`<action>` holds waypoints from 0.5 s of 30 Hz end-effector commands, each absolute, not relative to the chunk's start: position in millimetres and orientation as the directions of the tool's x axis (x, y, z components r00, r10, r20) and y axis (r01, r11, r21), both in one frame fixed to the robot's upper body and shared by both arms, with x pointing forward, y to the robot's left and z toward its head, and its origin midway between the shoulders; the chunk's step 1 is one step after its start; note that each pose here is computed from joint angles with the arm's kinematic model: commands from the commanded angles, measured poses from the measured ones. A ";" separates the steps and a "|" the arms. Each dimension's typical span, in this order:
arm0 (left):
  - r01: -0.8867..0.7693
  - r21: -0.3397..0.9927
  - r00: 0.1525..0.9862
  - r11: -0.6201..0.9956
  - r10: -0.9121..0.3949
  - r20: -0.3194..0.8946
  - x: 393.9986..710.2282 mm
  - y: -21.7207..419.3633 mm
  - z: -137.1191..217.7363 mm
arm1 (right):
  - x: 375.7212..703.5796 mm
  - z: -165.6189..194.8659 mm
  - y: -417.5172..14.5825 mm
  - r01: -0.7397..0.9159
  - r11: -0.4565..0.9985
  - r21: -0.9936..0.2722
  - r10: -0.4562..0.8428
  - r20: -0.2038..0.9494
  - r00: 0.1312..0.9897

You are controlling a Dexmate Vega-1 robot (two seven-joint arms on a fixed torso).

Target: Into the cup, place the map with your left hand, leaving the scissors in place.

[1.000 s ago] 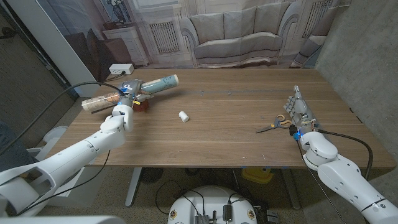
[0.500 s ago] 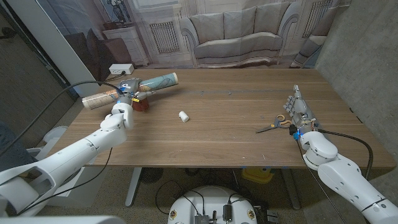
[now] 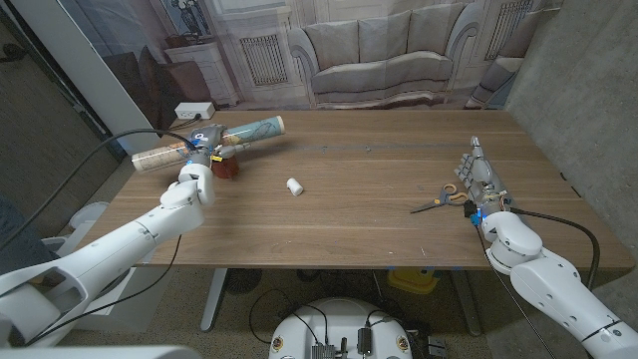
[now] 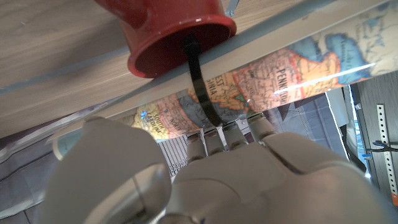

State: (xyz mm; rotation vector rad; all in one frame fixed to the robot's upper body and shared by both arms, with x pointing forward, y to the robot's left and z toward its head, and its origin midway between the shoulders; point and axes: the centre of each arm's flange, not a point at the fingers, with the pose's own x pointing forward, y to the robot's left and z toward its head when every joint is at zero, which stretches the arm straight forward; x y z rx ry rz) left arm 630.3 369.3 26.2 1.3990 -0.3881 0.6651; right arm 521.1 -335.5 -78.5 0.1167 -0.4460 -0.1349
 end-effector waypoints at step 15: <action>-0.658 0.751 0.744 0.052 0.195 0.639 622.6 369.1 29.9 | 516.9 -80.9 -334.2 0.105 0.983 0.151 -0.162 0.432 0.888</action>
